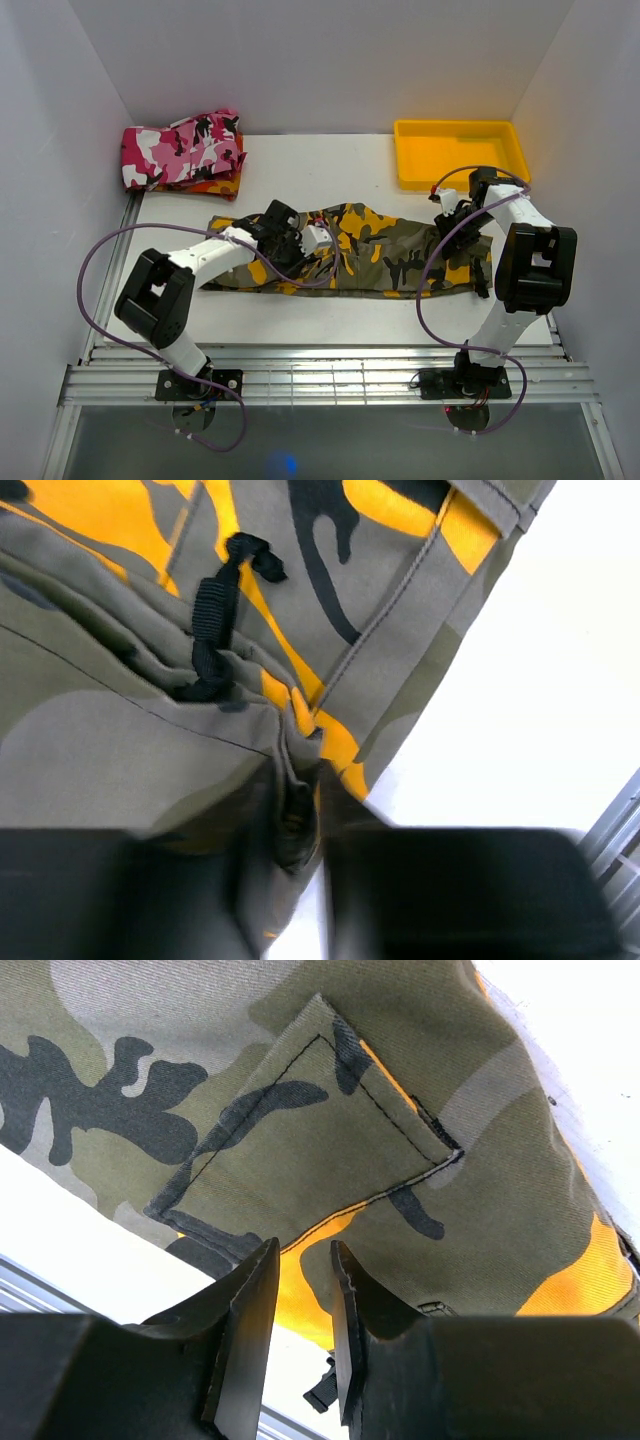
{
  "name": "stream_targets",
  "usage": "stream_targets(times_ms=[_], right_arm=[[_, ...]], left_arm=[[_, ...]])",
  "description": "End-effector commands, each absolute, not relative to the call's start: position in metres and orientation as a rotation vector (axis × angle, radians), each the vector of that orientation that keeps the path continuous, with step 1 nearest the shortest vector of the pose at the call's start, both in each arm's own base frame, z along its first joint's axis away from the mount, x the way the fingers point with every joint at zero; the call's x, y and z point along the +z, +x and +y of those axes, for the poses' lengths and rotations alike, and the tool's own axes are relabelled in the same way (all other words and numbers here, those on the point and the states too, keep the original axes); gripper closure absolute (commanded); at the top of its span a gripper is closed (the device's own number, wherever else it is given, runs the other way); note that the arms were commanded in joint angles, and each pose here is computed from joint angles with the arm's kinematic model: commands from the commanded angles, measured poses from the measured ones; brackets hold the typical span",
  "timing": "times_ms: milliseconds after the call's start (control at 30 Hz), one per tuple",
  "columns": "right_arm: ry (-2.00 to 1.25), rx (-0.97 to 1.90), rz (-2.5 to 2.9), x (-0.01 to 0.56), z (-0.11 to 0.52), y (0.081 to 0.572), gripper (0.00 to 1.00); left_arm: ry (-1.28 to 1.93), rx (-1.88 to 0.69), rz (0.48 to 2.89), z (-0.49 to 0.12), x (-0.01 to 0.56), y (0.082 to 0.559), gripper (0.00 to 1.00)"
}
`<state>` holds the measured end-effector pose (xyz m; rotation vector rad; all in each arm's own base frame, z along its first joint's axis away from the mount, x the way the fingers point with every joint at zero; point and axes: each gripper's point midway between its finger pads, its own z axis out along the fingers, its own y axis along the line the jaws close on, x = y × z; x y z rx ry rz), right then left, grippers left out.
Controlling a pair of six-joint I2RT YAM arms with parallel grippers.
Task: Fold and stack the trousers
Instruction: Fold the trousers
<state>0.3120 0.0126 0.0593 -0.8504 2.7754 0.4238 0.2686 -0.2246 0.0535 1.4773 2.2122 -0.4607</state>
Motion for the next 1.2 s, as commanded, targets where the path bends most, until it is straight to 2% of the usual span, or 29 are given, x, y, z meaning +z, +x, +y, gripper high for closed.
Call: stream_targets(times_ms=[0,100,267,400,567,700,967,1100,1167], right_arm=[[-0.836,0.45,2.771,0.058,0.017,0.314,0.67],[-0.837,0.472,2.761,0.06,0.02,0.313,0.67],[-0.839,0.511,2.747,0.062,0.026,0.311,0.66],[-0.84,0.553,2.714,0.071,0.033,0.313,0.65],[-0.85,0.584,2.714,0.075,0.039,0.307,0.6],[-0.868,0.558,2.721,0.073,0.035,0.305,0.45],[-0.904,0.467,2.847,0.046,0.017,0.285,0.46],[-0.909,0.499,2.861,0.041,0.019,0.278,0.49],[-0.909,0.516,2.851,0.045,0.022,0.281,0.49]], left_arm=[[1.456,-0.517,2.272,-0.223,0.045,0.253,0.63],[1.379,-0.497,2.293,-0.218,0.05,0.259,0.48],[1.209,-0.674,2.153,-0.236,0.128,0.277,0.44],[1.084,-0.833,2.172,-0.235,0.151,0.282,0.44],[0.857,-0.888,2.385,-0.2,0.106,0.304,0.46],[0.628,-0.964,2.497,-0.169,0.07,0.33,0.47],[0.178,-0.879,2.636,-0.077,0.021,0.372,0.48],[0.205,-0.922,2.59,-0.065,0.034,0.37,0.48],[0.285,-0.987,2.496,-0.075,0.065,0.369,0.47]])
